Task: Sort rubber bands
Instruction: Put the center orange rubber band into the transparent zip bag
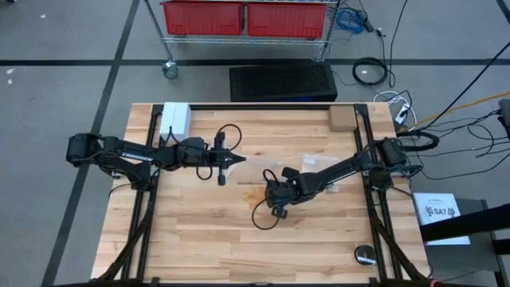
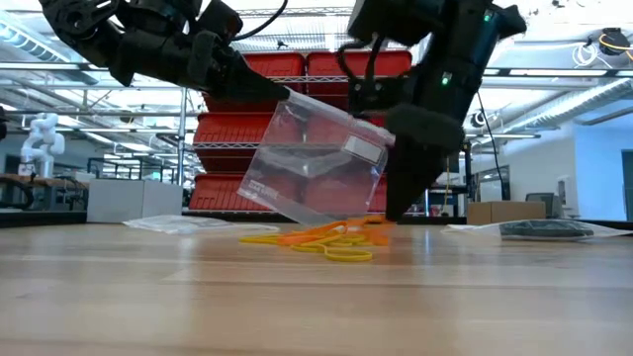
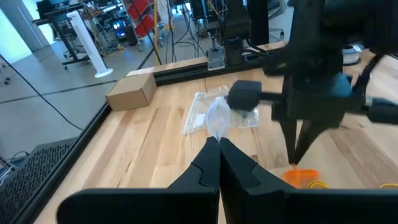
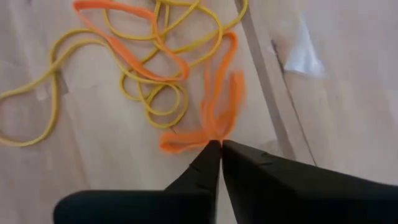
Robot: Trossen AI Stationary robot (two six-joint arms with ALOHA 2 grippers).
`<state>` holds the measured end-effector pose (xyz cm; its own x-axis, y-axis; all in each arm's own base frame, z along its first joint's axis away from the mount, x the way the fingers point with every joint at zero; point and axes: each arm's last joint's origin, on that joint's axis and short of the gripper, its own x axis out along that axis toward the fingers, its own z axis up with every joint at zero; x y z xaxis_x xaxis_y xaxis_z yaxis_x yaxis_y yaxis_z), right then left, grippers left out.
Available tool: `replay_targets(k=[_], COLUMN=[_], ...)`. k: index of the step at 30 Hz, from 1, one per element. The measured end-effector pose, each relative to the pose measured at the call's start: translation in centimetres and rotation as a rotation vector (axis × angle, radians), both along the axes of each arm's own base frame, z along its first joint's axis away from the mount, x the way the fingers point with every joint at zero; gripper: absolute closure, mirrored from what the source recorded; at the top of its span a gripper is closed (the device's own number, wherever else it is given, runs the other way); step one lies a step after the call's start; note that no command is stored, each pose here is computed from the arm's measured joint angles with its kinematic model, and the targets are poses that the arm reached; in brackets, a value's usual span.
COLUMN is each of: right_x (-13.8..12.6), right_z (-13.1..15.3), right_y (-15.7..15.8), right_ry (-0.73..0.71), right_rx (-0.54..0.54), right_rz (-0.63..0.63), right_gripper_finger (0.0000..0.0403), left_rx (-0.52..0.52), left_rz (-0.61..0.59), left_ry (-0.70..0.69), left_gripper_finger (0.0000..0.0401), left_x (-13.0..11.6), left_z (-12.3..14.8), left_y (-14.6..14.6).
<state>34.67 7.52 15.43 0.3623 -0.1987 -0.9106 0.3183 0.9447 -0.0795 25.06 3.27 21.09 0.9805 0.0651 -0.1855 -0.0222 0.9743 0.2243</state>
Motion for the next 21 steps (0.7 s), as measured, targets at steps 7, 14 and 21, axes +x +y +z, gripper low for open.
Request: replay_targets(k=[7,14,21], right_x=[-1.2,-2.7,-2.3], right_z=[3.8,8.4,12.3], right_y=[0.3,0.2,-0.2], right_ry=[-0.092,-0.258,-0.356], right_rx=[0.011,-0.069,-0.183], right_rz=[0.006,-0.001,0.048], right_gripper_finger=[0.0401,0.0402,0.0403], left_rx=[0.001,0.0,-0.001], left_rz=[0.0,-0.001,-0.005], left_ry=[0.002,0.003,0.003], left_gripper_finger=[0.0401,0.0401,0.0401], left_x=[0.0,0.0,0.0], left_z=[0.0,0.0,0.0], left_y=[0.0,0.0,0.0])
